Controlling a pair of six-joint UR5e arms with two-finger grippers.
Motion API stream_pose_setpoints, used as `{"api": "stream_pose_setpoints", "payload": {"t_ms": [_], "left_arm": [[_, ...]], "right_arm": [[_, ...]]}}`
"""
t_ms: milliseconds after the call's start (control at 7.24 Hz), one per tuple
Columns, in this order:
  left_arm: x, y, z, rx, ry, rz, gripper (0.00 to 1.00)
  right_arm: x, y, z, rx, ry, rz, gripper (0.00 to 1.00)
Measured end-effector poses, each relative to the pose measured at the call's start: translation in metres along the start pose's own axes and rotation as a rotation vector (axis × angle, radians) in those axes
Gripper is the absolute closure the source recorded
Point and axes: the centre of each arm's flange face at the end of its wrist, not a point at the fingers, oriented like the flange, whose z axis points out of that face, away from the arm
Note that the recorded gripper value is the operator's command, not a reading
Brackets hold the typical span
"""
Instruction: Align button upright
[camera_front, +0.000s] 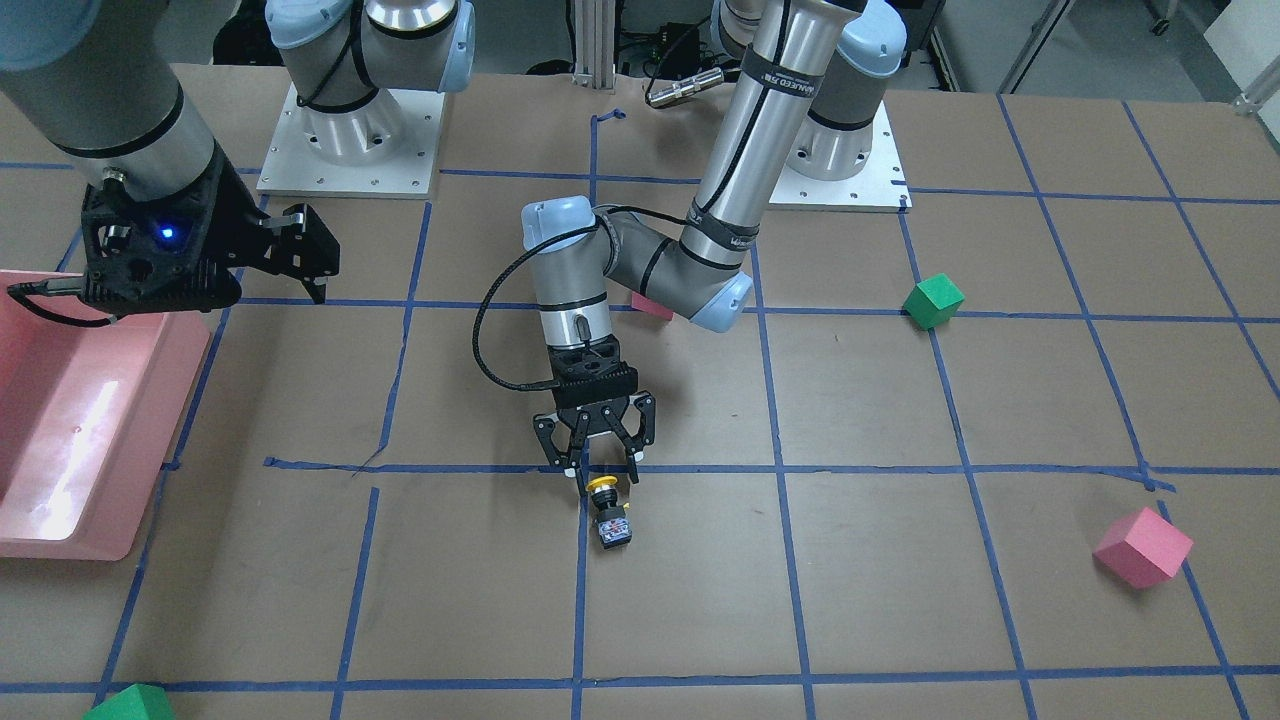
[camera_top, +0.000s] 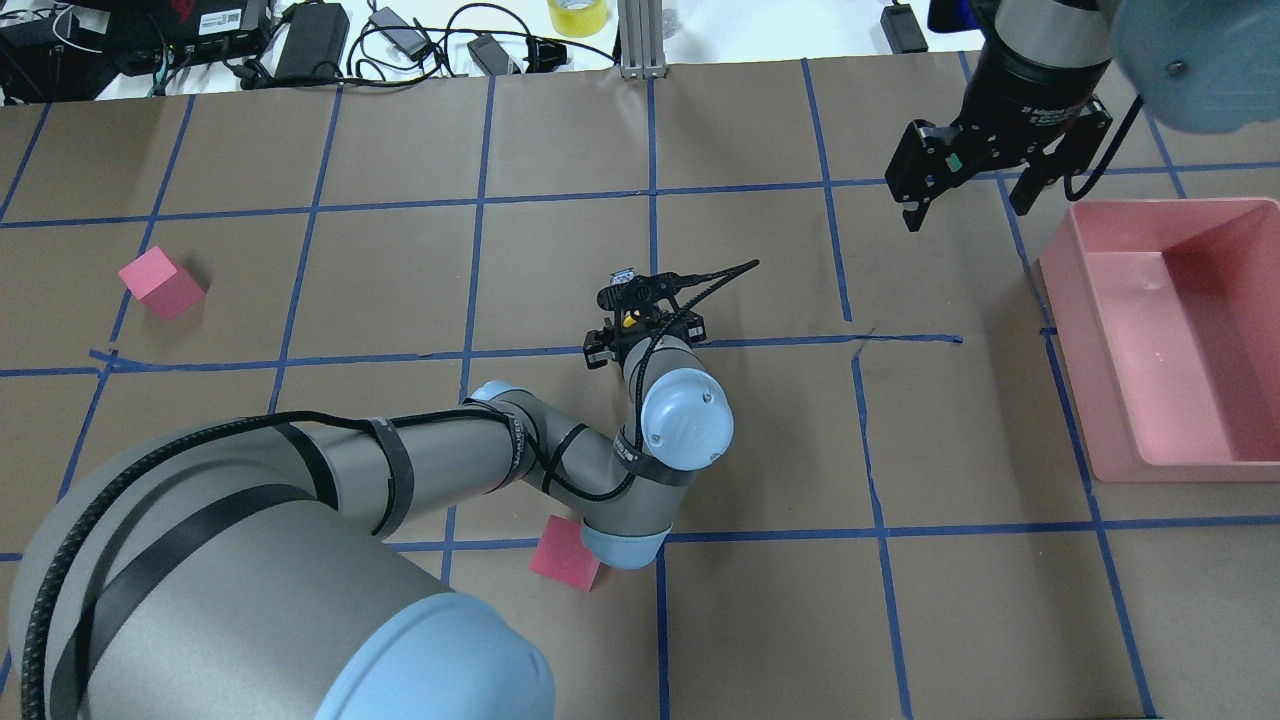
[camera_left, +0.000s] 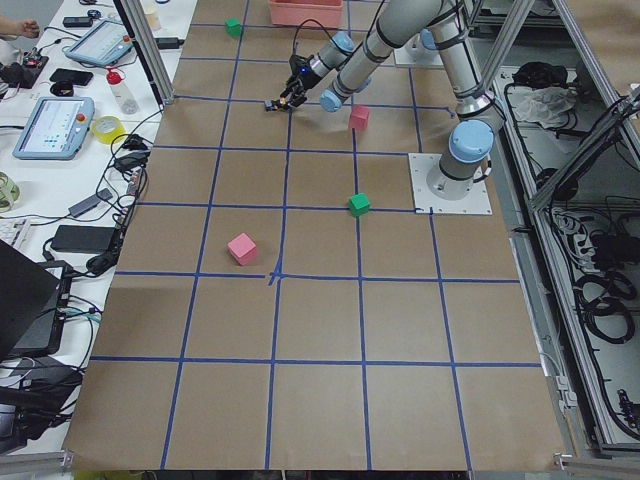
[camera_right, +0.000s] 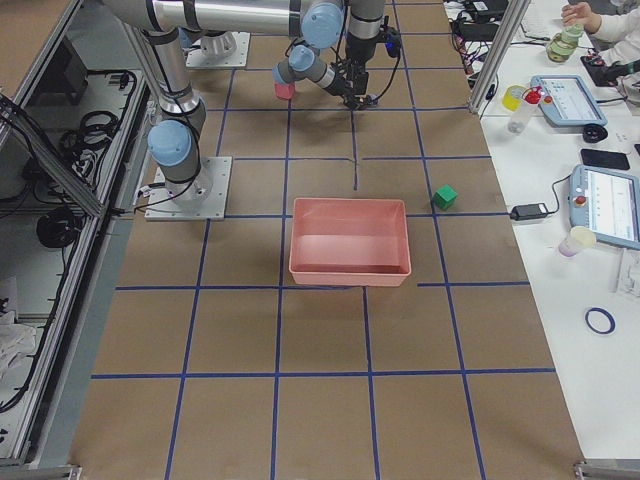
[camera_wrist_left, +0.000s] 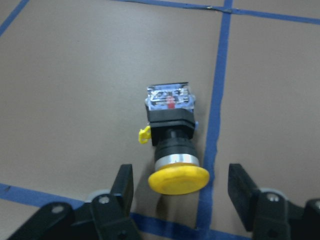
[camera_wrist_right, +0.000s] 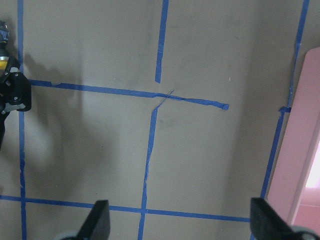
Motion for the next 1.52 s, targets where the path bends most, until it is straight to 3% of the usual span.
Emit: {"api": "stream_pose_setpoints", "payload": {"t_ms": [414, 690, 828, 1104, 1243, 1519], "left_arm": [[-0.001, 0.001, 0.002, 0.003, -0.011, -0.043, 0.50], [0.000, 0.001, 0.002, -0.002, -0.007, -0.043, 0.66], [0.000, -0.003, 0.000, -0.001, -0.006, -0.038, 0.70], [0.000, -0.036, -0.003, -0.006, -0.011, -0.012, 0.70], [0.000, -0.059, -0.002, -0.053, -0.003, 0.004, 0.70], [-0.008, -0.099, -0.008, -0.211, 0.030, -0.004, 0.69]], "right_arm": [[0.001, 0.001, 0.007, -0.015, 0.000, 0.002, 0.00], [0.001, 0.003, 0.017, -0.032, -0.003, 0.005, 0.00], [0.001, 0.003, 0.018, -0.035, -0.003, 0.005, 0.00], [0.001, 0.004, 0.019, -0.037, -0.005, 0.007, 0.00], [0.001, 0.004, 0.020, -0.039, -0.006, 0.008, 0.00], [0.001, 0.004, 0.021, -0.042, -0.007, 0.008, 0.00]]}}
